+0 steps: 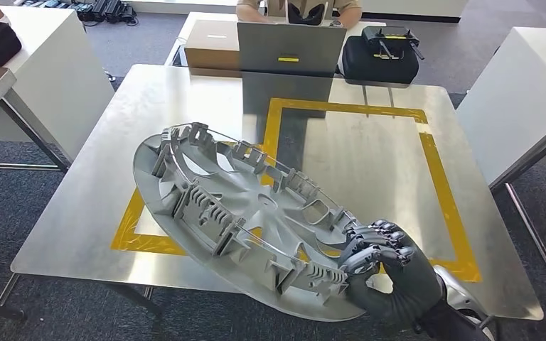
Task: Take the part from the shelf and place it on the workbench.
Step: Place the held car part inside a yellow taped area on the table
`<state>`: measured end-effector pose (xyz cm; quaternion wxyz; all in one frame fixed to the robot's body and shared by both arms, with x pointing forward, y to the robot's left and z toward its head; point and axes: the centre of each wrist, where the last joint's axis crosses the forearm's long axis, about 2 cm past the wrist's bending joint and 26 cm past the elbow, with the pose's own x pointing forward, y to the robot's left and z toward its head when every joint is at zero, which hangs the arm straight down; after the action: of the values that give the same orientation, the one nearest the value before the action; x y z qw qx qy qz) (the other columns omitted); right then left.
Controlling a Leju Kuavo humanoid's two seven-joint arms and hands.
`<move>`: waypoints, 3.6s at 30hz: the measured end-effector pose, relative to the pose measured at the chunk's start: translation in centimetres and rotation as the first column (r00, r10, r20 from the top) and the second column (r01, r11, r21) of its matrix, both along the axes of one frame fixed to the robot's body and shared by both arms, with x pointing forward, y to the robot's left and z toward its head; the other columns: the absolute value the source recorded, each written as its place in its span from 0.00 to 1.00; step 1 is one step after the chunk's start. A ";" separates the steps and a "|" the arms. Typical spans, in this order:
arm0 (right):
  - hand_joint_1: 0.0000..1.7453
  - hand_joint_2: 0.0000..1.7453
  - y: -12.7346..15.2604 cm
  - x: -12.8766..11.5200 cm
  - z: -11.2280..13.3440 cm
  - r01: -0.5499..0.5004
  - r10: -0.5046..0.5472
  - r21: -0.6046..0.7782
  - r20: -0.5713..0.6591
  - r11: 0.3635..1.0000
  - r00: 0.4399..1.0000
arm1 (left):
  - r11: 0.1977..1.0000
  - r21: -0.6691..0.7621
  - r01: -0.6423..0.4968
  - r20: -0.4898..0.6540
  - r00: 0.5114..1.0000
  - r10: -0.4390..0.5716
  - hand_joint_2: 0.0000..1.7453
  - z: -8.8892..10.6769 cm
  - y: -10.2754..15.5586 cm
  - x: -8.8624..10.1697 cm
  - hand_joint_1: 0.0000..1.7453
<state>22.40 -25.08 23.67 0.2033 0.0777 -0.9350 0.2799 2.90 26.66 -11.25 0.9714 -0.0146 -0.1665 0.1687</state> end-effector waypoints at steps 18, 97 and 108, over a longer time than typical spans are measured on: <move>1.00 1.00 -1.7 -3.4 -0.2 0.437 -0.421 -0.126 0.136 0.890 0.897 | 1.000 -0.002 -0.011 0.005 1.000 0.011 1.00 0.0 -0.2 0.2 0.00; 0.00 0.00 -2.3 15.1 -8.4 0.620 -0.695 -0.747 0.315 0.238 0.646 | 0.996 -0.034 0.084 0.082 0.993 -0.081 1.00 0.0 0.1 0.3 0.00; 0.00 0.00 -2.3 15.1 -8.4 0.618 -0.696 -0.748 0.311 0.241 0.647 | 0.996 -0.028 0.086 0.082 0.993 -0.084 0.00 0.0 0.1 0.3 0.00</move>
<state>37.51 -27.36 15.22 0.3518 -0.4096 -0.6325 0.5554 3.22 26.75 -11.22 0.9698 -0.0440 -0.2021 0.1292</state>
